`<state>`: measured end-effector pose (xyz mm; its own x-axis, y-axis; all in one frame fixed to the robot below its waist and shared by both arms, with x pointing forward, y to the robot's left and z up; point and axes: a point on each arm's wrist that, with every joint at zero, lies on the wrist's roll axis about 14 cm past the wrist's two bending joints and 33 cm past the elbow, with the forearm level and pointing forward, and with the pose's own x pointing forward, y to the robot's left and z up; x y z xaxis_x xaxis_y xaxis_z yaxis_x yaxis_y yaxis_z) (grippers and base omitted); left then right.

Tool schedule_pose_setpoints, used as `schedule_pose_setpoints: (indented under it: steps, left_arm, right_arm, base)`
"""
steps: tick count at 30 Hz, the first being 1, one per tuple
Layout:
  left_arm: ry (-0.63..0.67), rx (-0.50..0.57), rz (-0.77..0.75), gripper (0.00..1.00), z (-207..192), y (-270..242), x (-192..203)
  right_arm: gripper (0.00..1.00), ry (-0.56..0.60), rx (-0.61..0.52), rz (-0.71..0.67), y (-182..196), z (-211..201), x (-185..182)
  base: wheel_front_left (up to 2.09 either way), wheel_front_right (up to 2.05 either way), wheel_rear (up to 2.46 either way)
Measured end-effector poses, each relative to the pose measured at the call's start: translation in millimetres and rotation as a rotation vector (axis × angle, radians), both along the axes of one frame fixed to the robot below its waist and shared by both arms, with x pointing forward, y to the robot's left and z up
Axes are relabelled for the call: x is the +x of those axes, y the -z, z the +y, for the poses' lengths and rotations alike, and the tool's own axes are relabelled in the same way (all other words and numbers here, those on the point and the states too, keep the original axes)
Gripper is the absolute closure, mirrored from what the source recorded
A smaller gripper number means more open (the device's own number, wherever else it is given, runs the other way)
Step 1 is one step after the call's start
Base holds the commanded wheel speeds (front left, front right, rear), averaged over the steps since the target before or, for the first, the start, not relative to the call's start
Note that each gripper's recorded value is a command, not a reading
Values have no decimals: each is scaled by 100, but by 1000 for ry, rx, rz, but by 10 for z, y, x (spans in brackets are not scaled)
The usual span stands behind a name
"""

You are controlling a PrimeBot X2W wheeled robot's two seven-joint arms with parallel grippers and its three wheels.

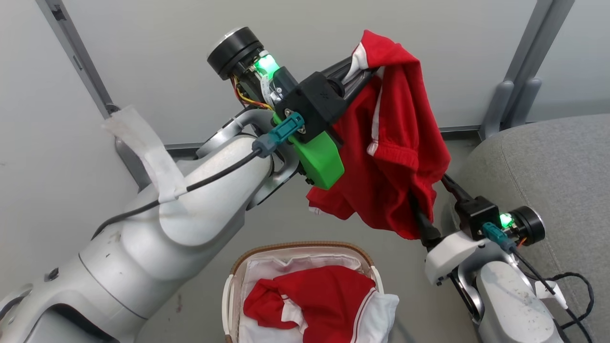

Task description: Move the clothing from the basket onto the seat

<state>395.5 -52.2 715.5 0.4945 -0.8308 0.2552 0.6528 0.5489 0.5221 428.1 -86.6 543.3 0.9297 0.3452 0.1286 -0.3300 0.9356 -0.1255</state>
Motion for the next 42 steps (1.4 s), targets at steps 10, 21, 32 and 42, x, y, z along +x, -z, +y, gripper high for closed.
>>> schedule_pose_setpoints:
  steps: [10, 21, 32, 42]
  left_arm:
    - [-22, -54, 73, 100, 107, 170, 11]
    - [-183, -190, 348, 0, 519, 1015, 223]
    - [-290, -314, 591, 0, 638, 1792, 69]
    - [-329, -363, 683, 0, 693, 2117, -80]
  right_arm:
    - [100, 4, 0, -6, -79, 12, 184]
    - [100, 52, 32, -79, -326, -166, 210]
    - [100, 123, 41, -183, -644, -426, 246]
    - [100, 170, 48, -209, -709, -595, 227]
  base:
    - [0, 0, 0]
    - [0, 0, 0]
    - [0, 0, 0]
    - [0, 0, 0]
